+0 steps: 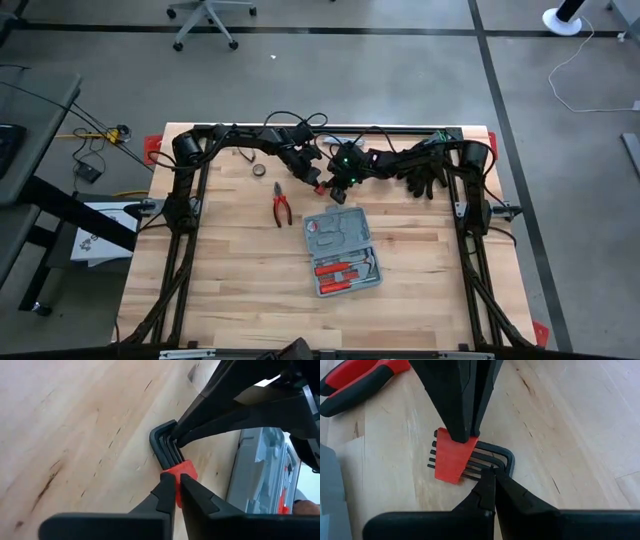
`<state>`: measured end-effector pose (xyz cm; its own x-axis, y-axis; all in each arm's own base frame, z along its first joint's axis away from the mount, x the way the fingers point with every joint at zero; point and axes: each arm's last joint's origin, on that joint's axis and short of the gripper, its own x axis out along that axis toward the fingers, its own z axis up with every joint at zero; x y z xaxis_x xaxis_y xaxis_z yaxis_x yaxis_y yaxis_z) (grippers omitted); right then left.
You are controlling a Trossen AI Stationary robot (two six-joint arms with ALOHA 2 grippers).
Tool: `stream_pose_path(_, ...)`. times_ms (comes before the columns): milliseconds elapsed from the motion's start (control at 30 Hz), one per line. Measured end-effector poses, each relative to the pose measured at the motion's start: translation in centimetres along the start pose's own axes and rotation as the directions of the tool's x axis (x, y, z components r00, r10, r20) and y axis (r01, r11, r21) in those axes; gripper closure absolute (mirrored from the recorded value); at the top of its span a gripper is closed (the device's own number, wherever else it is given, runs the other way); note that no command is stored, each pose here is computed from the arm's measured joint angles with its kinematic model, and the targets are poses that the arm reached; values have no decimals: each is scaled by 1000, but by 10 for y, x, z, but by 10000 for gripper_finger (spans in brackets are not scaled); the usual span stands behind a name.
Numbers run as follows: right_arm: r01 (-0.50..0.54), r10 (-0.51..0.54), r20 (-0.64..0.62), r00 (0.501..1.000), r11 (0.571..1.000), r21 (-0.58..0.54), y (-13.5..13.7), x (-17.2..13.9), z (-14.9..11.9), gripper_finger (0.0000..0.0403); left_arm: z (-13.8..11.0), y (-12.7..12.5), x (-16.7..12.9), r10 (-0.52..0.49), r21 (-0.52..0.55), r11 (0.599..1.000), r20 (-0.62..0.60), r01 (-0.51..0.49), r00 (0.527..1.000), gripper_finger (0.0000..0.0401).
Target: Prefit tool cases
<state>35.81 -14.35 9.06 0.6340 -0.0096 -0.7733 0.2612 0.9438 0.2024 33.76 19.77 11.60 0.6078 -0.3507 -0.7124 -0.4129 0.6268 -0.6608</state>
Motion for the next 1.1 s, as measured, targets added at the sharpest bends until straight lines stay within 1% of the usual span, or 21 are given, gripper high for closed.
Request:
stream_pose_path(100,-13,13,-7,1000,1000,6,-1,4,-3,403,0,0,0,-14,-11,1000,-7,14,1000,359)
stream_pose_path(200,-23,23,0,1000,1000,5,-1,5,-3,403,-1,-1,0,-45,-33,998,-17,44,999,325)
stream_pose_path(367,-28,28,21,999,999,16,-2,6,-1,403,-1,-3,1,-50,-83,995,-22,48,999,268)
stream_pose_path(533,-28,28,24,999,999,16,-3,6,-1,403,-9,-3,2,-46,-158,987,-83,33,996,231)
stream_pose_path(600,-32,31,27,999,999,21,-3,6,-1,403,-11,-1,1,-26,-182,983,-104,7,994,222)
stream_pose_path(667,-40,39,33,999,999,23,-3,6,-1,403,-11,1,0,-23,-200,980,-102,2,995,217)
stream_pose_path(767,-46,45,40,998,999,23,-3,7,0,403,-9,1,4,-36,-222,975,-47,25,998,215)
stream_pose_path(867,-47,46,43,998,999,22,-3,7,0,403,-7,-4,12,-59,-227,972,13,60,998,215)
stream_pose_path(1000,-47,46,44,998,999,19,-4,7,0,403,-16,-9,27,-104,-257,962,-29,93,994,215)
stream_pose_path(1100,-48,47,47,998,999,20,-5,7,0,403,-21,-12,36,-91,-253,964,-39,78,995,215)
